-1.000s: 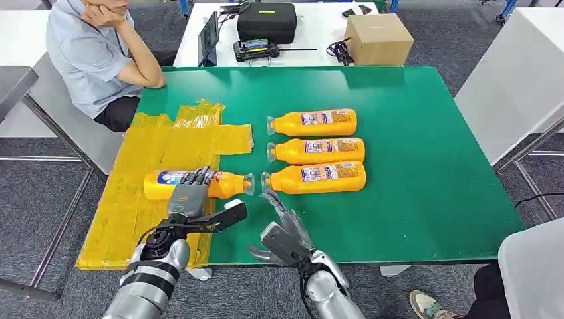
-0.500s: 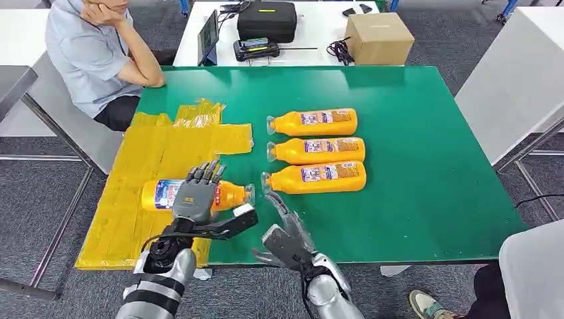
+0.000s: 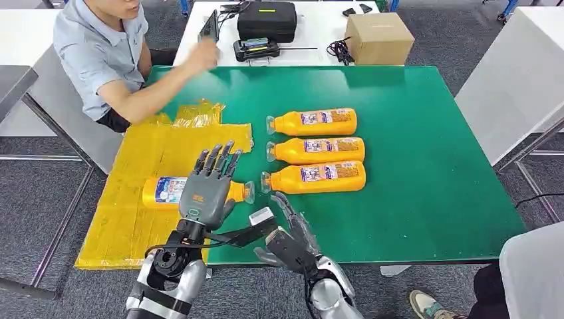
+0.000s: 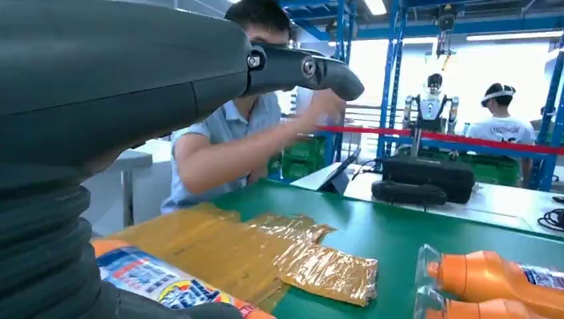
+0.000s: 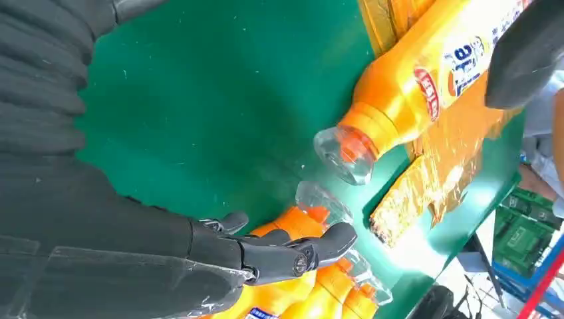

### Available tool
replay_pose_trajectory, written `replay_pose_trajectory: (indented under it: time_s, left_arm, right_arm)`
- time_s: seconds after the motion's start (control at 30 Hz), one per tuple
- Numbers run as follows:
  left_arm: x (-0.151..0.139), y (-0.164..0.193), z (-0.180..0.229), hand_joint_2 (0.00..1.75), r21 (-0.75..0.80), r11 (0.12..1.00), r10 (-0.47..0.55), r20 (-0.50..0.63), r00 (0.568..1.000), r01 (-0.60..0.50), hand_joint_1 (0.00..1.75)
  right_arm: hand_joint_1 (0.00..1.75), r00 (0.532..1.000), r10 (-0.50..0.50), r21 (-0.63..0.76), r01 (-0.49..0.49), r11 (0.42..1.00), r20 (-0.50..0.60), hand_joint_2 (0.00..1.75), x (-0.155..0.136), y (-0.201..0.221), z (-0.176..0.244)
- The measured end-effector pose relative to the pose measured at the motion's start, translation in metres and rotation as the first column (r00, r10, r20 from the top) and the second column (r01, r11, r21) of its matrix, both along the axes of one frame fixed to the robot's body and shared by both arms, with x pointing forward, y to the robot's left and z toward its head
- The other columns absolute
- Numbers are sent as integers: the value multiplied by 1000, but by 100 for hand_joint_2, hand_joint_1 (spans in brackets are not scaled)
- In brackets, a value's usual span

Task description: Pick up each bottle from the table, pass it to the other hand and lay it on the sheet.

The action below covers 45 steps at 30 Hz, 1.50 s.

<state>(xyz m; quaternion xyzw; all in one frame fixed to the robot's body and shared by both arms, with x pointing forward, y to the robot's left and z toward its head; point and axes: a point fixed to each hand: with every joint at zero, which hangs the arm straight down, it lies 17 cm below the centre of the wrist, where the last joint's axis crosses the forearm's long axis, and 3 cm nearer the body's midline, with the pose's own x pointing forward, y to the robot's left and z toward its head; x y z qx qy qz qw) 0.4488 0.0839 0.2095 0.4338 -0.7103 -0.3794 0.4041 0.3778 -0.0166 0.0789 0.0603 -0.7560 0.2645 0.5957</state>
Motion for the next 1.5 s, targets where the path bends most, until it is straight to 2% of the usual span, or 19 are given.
replay_pose_trajectory:
  time_s: [0.2,0.33,0.37,0.43,0.47,0.57,0.7,0.83,1.03,1.17,1.3,1.5]
  left_arm:
    - [-8,-2,17,175,-9,1000,15,55,998,-15,0]
    - [-28,-18,37,175,-126,985,-103,98,990,115,0]
    - [-33,-20,41,175,-194,968,-142,97,985,159,0]
    - [-49,-20,51,175,-428,862,-245,115,963,271,0]
    - [-54,-16,53,175,-519,802,-272,124,954,296,0]
    - [-68,6,44,175,-718,628,-304,129,944,300,0]
    - [-75,29,24,175,-804,543,-283,98,954,244,0]
    - [-80,45,24,175,-883,402,-292,125,948,240,0]
    - [-93,75,32,175,-927,279,-253,182,950,252,0]
    - [-98,95,36,175,-933,269,-196,190,962,239,0]
    - [-95,98,29,175,-945,266,-188,140,972,188,0]
    - [-91,101,15,175,-954,277,-175,65,982,113,0]
  right_arm:
    - [0,1000,-11,-4,11,1000,4,175,0,-3,1]
    - [0,999,-34,34,34,999,20,175,-2,-10,12]
    - [0,999,-43,59,41,997,26,0,-3,-12,17]
    - [0,997,-65,156,59,986,32,0,-5,-23,39]
    - [0,996,-87,196,81,977,22,175,-4,-30,46]
    - [0,980,-201,221,194,956,9,175,1,-61,64]
    - [0,935,-297,58,291,955,192,175,-1,-87,91]
    - [0,905,-297,-92,338,937,305,175,-6,-94,102]
    - [0,860,-273,-296,421,858,431,175,-13,-98,106]
    - [0,838,-242,-384,457,802,490,175,-18,-97,110]
    - [0,818,-231,-465,505,727,527,175,-17,-104,108]
    - [0,871,-207,-573,454,683,445,175,-15,-109,77]
